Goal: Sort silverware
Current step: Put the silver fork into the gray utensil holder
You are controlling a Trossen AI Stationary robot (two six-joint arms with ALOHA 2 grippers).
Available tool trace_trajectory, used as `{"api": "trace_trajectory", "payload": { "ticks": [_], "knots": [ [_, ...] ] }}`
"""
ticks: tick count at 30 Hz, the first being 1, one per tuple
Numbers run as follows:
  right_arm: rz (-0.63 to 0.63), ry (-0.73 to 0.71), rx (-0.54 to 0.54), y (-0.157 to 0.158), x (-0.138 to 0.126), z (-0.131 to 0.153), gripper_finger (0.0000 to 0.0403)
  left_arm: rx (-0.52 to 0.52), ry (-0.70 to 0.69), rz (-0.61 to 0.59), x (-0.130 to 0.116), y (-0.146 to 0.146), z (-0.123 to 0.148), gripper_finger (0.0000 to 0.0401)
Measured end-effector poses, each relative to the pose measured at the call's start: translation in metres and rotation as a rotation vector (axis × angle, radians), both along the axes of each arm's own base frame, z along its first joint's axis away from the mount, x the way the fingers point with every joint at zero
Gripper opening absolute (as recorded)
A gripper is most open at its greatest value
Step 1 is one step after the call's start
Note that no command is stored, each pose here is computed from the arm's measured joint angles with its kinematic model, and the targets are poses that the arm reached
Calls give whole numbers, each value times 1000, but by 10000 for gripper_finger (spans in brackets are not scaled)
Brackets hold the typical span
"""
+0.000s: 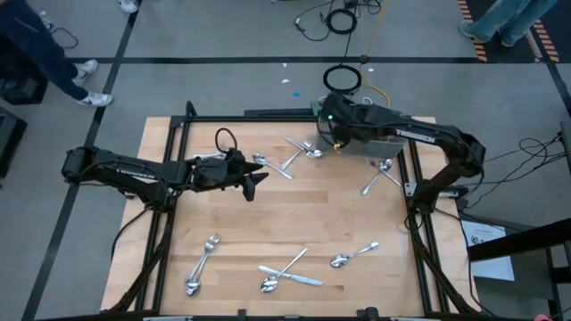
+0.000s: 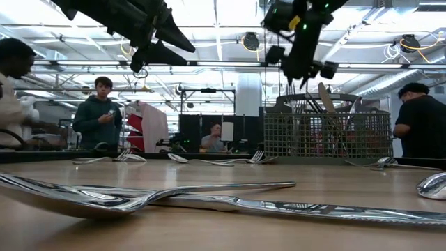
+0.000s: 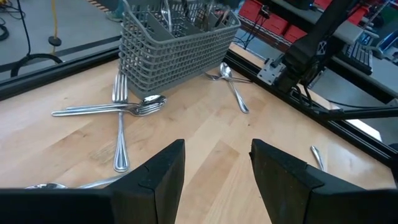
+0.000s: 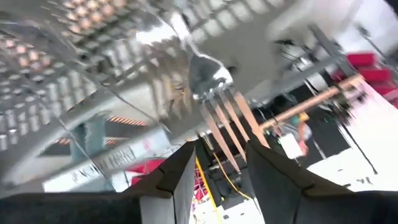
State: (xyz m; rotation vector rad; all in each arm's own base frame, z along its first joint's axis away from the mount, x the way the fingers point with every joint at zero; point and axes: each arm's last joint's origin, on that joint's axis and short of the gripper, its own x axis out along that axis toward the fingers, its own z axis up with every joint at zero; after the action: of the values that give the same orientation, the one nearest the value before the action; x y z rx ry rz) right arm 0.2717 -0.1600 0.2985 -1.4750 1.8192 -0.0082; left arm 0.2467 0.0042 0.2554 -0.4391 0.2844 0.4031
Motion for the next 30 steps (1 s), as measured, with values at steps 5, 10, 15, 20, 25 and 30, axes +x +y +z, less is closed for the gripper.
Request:
{"api": "trace_trajectory", "payload": {
  "ticks": [5, 10, 15, 20, 25, 30],
  "knots": [
    [-17, -231, -98, 5, -7, 32, 133, 1, 1, -1, 0, 0, 0, 192],
    [-6, -385, -142, 18, -11, 53, 132, 6, 6, -2, 0, 0, 0, 192],
    [-48, -518, -54, 28, -12, 50, 132, 16, 13, -31, 0, -1, 0, 192],
    [-224, -994, 156, 50, 0, 49, 132, 16, 21, -49, 0, -1, -1, 192],
    [-475, -1413, 588, 76, 14, 48, 132, 33, 34, -76, 0, -2, -1, 192],
    [-744, -1528, 1082, 93, 30, 42, 132, 36, 41, -137, 0, -3, -2, 192]
  ]
}}
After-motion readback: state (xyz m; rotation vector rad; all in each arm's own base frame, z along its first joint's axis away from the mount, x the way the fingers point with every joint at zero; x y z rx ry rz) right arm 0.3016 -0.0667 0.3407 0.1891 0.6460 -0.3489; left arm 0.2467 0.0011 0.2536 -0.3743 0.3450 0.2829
